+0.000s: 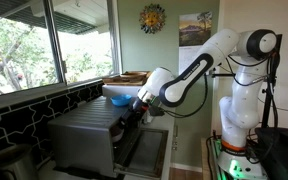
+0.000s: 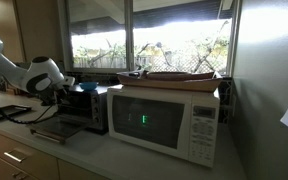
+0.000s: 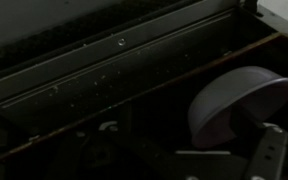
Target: Remove the two bowls from the toaster oven and stack them together on top of the oven
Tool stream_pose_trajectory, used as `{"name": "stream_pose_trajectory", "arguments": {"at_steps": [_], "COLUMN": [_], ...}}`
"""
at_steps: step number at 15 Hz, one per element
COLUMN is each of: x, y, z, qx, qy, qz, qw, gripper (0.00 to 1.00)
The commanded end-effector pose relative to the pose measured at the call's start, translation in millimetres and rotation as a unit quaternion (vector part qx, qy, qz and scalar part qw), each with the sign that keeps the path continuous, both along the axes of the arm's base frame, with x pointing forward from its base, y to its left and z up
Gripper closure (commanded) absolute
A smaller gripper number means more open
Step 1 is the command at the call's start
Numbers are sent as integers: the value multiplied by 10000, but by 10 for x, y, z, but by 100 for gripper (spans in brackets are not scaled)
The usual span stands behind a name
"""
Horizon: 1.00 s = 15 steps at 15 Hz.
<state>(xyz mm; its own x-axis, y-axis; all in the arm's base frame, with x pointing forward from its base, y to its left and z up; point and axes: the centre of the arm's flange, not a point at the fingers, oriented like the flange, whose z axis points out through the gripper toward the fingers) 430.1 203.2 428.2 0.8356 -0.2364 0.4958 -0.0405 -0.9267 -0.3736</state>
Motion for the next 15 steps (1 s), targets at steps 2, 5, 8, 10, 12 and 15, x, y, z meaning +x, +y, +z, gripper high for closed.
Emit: {"name": "stream_pose_trajectory", "arguments": {"at_steps": [2, 5, 8, 10, 12, 15], "x": [13, 0, -17, -35, -41, -57], "y": [104, 143, 144, 106, 56, 37], "z": [-34, -64, -68, -15, 81, 158], "qx": [-145, -134, -169, -185, -143, -110], "qy": [-199, -304, -357, -408, -482, -546], "qz": [-336, -447, -544, -596, -634, -593], "qw": [9991, 9984, 9977, 9972, 9967, 9967], "gripper": [0, 0, 25, 31, 48, 71]}}
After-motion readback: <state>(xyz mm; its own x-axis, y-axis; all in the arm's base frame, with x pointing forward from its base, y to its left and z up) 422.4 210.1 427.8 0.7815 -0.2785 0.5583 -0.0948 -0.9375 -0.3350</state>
